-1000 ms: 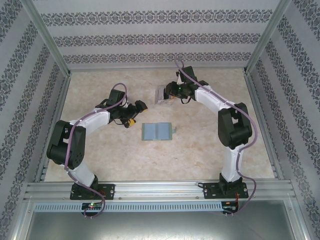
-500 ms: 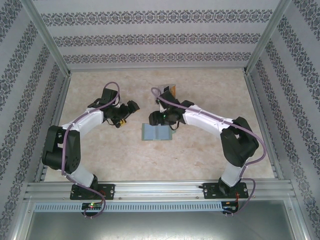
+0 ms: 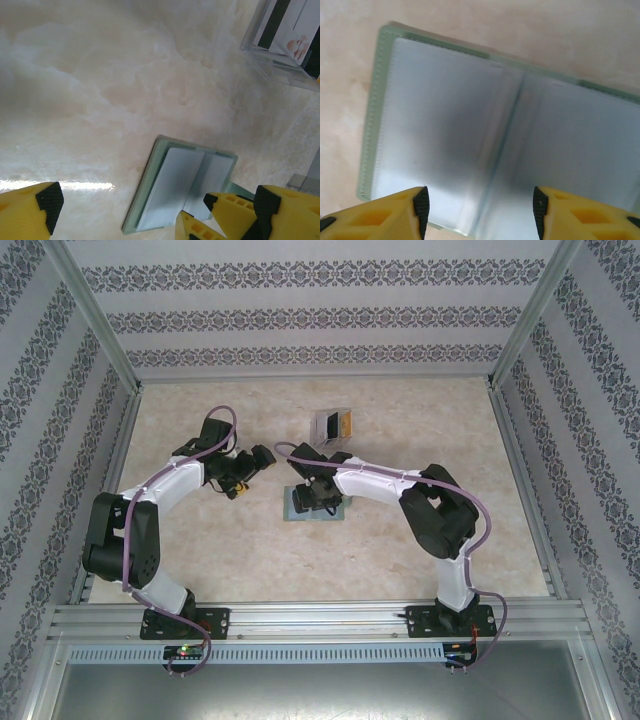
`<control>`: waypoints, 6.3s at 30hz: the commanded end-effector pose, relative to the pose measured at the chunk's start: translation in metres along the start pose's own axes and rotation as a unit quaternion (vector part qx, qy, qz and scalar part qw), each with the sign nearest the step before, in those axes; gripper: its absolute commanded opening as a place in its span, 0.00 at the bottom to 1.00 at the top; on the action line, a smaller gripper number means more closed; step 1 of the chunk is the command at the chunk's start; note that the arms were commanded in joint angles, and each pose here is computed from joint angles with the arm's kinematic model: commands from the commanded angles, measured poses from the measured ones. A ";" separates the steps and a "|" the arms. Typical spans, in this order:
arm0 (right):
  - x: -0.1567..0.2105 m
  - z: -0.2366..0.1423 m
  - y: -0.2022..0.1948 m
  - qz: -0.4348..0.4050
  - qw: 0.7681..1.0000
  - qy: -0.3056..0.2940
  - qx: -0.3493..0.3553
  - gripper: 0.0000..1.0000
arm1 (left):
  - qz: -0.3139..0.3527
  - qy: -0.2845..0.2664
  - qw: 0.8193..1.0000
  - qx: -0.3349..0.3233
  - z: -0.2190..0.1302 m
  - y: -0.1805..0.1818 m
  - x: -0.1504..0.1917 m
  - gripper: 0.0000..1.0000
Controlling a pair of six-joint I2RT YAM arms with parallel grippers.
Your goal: Take the credit cards out of the card holder
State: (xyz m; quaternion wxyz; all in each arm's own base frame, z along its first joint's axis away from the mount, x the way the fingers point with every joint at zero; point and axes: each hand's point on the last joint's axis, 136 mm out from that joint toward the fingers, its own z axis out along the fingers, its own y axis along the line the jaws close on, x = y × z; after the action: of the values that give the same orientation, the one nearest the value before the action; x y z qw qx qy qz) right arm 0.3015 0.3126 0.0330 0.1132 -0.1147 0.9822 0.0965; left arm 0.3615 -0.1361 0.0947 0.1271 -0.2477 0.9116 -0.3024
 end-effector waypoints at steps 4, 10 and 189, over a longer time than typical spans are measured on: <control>0.002 0.006 -0.020 -0.012 0.998 0.012 0.061 0.55 | 0.006 0.027 0.999 0.018 0.002 0.001 0.008 0.93; 0.009 0.017 -0.031 -0.007 0.997 0.028 0.075 0.52 | 0.010 0.049 0.998 0.033 0.011 -0.002 0.016 0.79; -0.040 -0.122 -0.312 0.056 0.850 -0.498 0.164 0.98 | 0.357 -0.424 0.825 -0.108 -0.066 0.088 -0.103 0.99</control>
State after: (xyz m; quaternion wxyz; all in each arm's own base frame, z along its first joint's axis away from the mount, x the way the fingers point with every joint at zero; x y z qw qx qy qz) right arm 0.3897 -0.0126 0.1024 0.5851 0.0441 0.8093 -0.0265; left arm 0.3765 0.0140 0.0864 0.5434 -0.0293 0.8388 0.0129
